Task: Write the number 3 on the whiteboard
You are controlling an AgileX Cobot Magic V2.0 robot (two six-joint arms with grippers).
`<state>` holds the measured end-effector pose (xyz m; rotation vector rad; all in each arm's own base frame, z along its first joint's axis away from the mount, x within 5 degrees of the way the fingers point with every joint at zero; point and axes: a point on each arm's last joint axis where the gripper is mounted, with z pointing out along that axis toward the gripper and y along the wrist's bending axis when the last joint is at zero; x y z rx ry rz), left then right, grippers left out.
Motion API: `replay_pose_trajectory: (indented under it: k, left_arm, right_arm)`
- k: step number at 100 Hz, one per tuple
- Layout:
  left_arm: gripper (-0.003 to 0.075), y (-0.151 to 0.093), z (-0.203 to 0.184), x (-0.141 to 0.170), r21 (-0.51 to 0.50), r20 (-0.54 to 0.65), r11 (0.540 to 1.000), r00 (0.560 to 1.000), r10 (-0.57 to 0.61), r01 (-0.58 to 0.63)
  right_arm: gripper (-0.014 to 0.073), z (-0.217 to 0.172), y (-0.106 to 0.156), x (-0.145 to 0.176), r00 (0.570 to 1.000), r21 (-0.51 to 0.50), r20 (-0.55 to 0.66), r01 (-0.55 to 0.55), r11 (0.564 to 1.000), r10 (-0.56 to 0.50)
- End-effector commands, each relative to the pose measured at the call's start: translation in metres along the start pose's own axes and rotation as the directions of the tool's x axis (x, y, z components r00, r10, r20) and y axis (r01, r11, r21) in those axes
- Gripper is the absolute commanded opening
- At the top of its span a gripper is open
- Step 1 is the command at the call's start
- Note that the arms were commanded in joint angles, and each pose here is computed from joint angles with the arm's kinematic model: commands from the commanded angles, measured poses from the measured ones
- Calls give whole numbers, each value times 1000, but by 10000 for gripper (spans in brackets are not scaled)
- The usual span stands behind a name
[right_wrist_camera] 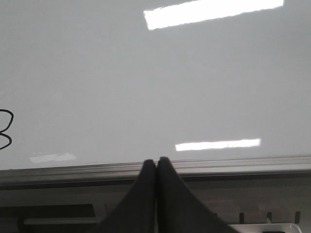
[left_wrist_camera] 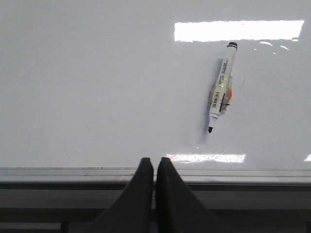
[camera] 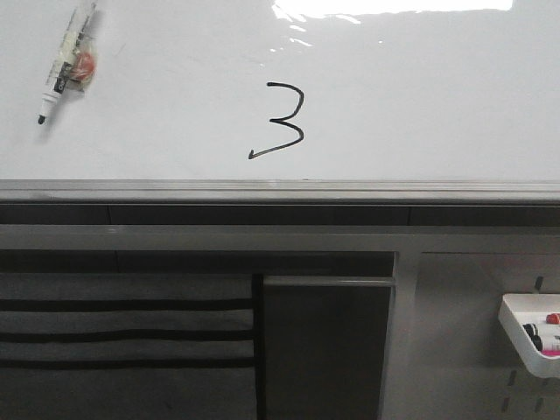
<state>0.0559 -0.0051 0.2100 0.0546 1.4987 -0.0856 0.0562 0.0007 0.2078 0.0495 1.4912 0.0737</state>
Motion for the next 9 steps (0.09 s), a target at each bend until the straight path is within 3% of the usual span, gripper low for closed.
replay_pose_trajectory:
  k: [1, 9]
  left_arm:
    - [-18, 1, -3, -8, -6, 104, 1000, 994, -16, 17]
    - [-18, 1, -3, -8, -6, 104, 1000, 994, -16, 17]
  right_arm:
    - [-66, -1, 0, -2, 997, -2, 82, 4, 1000, -4]
    - [-66, -1, 0, -2, 997, -2, 82, 4, 1000, -4]
